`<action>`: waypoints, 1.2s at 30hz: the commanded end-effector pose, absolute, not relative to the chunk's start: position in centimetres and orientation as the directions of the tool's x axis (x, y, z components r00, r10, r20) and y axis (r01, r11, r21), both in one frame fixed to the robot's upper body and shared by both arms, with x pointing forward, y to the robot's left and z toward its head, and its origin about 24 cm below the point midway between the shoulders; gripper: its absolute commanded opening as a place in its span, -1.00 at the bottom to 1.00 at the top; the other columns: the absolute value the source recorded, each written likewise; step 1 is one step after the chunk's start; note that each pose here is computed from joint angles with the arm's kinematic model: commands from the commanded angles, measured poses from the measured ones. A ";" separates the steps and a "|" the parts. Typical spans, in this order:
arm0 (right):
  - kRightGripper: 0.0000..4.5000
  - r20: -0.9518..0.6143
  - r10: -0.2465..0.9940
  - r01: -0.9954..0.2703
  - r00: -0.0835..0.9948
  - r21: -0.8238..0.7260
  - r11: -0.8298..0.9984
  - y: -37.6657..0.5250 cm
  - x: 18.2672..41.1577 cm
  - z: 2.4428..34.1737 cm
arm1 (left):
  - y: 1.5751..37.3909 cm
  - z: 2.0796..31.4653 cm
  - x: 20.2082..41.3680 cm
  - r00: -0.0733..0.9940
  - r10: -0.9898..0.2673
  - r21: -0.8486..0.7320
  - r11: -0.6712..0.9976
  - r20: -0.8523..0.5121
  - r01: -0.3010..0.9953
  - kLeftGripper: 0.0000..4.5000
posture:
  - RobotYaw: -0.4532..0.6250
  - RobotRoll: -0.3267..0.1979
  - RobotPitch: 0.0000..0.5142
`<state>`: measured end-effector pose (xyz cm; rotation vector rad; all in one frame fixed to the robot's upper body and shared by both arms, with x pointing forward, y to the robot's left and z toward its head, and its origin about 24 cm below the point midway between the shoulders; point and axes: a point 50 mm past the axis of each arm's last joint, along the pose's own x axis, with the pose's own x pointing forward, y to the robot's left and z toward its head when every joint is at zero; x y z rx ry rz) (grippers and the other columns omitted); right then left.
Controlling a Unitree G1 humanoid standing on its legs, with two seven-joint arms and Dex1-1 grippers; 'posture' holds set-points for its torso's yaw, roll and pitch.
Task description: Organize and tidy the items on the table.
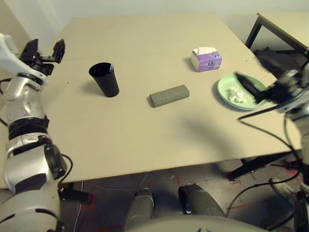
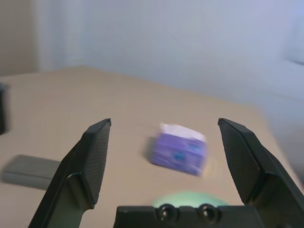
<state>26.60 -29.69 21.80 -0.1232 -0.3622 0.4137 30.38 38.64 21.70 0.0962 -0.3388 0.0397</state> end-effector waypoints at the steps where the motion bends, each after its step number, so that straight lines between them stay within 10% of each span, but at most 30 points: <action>1: 1.00 0.312 0.302 -0.255 0.901 -0.181 0.950 -33.9 26.4 21.3 | 39.2 20.6 28.9 0.952 0.025 0.089 0.995 0.304 -0.055 0.99 | -0.43 0.25 -0.61; 13: 1.00 0.118 0.251 -0.234 0.961 -0.145 0.961 -39.9 26.8 14.1 | 38.2 14.9 25.0 0.978 0.031 0.048 0.998 0.204 -0.042 0.99 | -0.28 0.25 -0.63; 36: 1.00 0.121 0.246 -0.243 0.962 -0.037 0.969 -39.4 27.4 12.1 | 37.5 10.5 22.6 0.997 0.072 0.074 0.995 0.030 -0.074 0.99 | -0.19 0.25 -0.56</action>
